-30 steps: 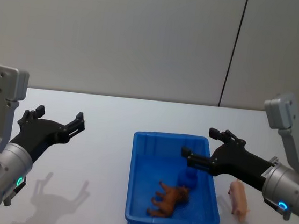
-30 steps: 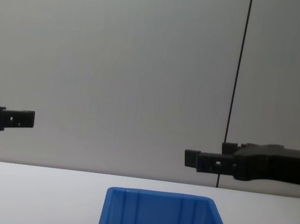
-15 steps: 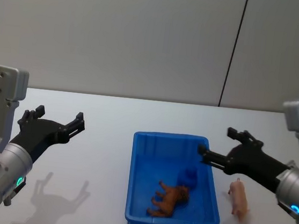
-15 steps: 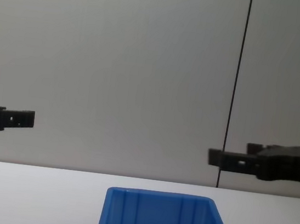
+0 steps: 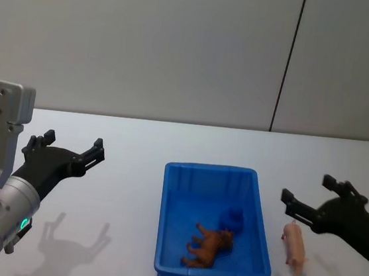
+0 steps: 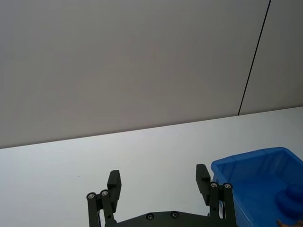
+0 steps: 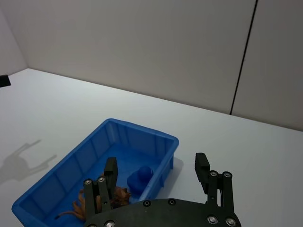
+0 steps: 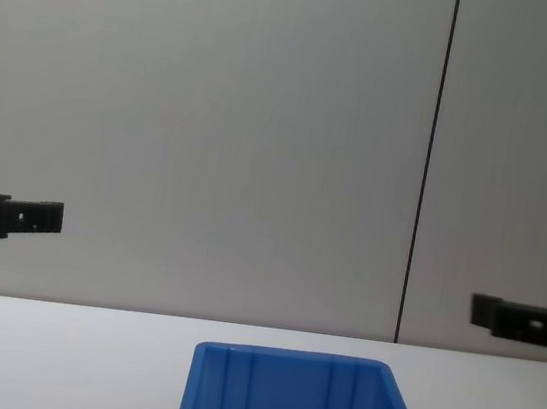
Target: Pick up the two dolls from the table and place them into the box.
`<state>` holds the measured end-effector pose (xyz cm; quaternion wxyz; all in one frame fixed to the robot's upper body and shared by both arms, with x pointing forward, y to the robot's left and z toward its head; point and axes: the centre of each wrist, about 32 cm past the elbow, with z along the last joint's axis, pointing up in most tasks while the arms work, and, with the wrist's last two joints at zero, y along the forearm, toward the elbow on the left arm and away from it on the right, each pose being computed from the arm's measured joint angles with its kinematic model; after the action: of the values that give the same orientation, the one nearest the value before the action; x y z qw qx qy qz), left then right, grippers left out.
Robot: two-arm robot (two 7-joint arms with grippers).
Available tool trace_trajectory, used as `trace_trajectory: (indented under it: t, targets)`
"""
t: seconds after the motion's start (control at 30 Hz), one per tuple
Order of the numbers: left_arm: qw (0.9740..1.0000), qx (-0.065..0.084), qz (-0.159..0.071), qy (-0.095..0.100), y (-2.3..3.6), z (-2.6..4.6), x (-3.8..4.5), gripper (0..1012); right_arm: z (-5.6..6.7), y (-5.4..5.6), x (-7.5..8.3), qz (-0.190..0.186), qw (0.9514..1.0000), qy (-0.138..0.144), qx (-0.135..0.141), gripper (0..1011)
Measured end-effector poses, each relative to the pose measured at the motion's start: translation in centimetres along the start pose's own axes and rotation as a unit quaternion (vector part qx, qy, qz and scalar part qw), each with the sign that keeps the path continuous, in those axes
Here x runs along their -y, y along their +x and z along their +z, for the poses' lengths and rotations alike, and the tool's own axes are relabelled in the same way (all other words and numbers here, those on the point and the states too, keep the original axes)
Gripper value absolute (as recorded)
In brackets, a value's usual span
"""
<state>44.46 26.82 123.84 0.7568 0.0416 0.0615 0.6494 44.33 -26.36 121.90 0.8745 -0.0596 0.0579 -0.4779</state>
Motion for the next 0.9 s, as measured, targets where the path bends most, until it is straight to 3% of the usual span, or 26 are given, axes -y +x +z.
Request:
trace_trajectory:
  t: [0.43, 0.9]
  targets:
    - [1.0, 0.0, 0.0, 0.0, 0.0, 0.0, 0.0, 1001, -0.8, -1.0, 3.1, -0.045, 0.9988, -0.009, -0.015, 1001]
    - [1.0, 0.0, 0.0, 0.0, 0.0, 0.0, 0.0, 1001, -1.6, -1.5, 4.2, -0.086, 0.9938, -0.051, -0.049, 1001]
